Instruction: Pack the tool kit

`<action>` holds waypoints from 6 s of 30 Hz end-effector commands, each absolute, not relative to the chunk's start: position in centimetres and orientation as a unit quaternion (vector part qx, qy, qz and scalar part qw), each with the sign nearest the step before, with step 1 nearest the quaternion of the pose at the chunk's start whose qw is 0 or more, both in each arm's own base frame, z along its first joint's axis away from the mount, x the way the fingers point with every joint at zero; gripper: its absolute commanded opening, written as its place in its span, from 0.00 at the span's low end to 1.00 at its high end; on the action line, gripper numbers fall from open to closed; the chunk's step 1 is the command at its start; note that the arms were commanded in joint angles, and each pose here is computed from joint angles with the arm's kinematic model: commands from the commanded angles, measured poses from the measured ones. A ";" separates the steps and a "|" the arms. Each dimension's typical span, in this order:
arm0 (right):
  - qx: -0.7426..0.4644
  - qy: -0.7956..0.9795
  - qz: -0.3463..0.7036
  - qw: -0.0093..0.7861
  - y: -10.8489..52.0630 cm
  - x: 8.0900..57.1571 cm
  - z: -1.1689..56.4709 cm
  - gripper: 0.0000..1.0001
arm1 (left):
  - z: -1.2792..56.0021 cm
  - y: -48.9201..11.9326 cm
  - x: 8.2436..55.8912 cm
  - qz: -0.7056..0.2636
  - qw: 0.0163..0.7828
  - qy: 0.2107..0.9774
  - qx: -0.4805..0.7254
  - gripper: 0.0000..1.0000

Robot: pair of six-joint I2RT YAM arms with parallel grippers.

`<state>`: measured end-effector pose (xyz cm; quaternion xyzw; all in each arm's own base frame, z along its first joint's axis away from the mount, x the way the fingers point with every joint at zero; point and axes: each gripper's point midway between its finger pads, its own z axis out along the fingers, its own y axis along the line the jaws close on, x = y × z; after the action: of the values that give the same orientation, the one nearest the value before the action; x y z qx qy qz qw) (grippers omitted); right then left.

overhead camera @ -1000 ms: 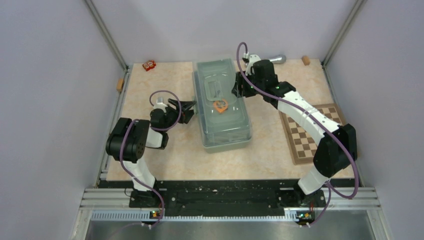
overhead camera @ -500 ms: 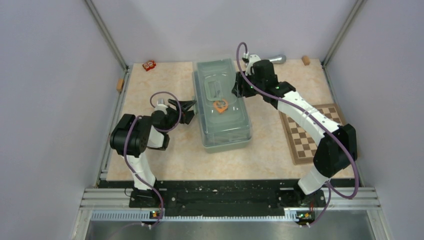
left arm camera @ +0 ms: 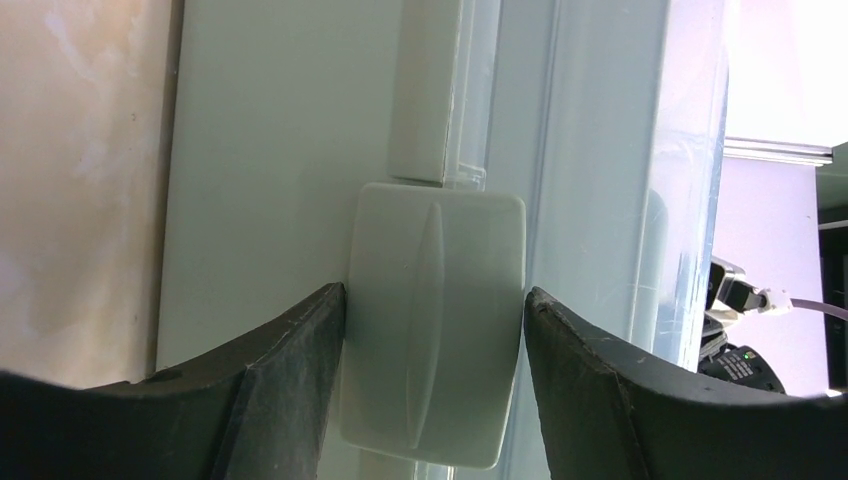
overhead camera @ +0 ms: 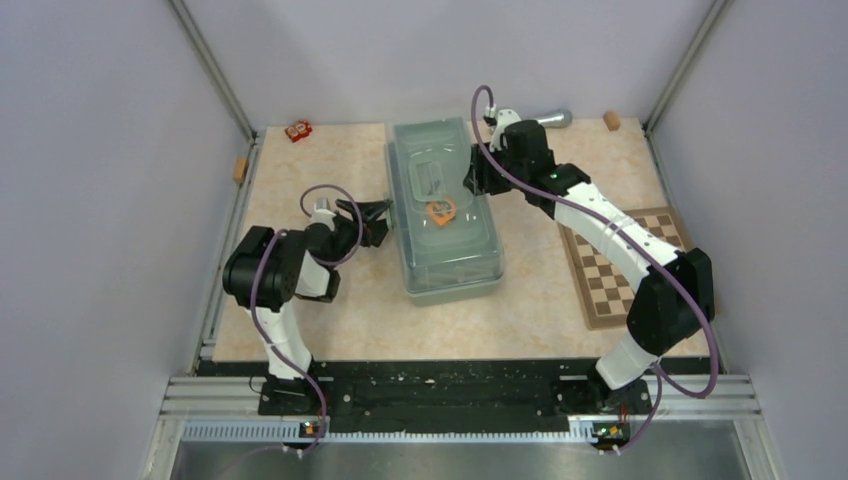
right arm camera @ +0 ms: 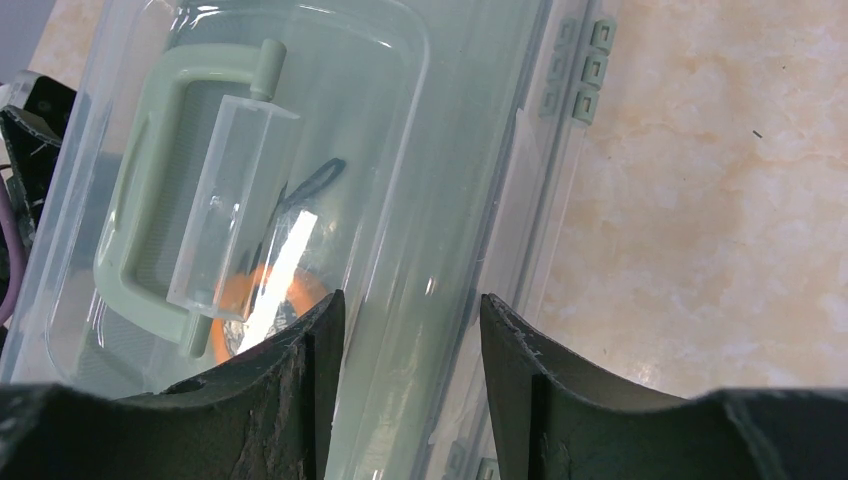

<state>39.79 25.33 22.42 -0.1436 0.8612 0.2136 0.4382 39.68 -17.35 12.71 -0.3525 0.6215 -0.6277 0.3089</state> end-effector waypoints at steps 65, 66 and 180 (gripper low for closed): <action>-0.181 0.864 0.208 0.421 26.7 38.0 21.7 0.49 | 19.1 -18.7 36.3 -0.566 0.382 0.683 -0.258 0.70; -0.182 0.863 0.208 0.422 26.7 38.1 21.8 0.49 | 19.0 -18.7 36.3 -0.565 0.382 0.684 -0.260 0.70; -0.139 0.836 0.159 0.506 24.0 39.1 27.4 0.70 | 17.4 -13.1 38.4 -0.396 0.424 0.773 -0.257 0.73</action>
<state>39.30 25.69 22.81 -0.1640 0.8567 0.1745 0.4569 38.10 -15.43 13.86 -0.2977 0.7423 -0.4682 0.3756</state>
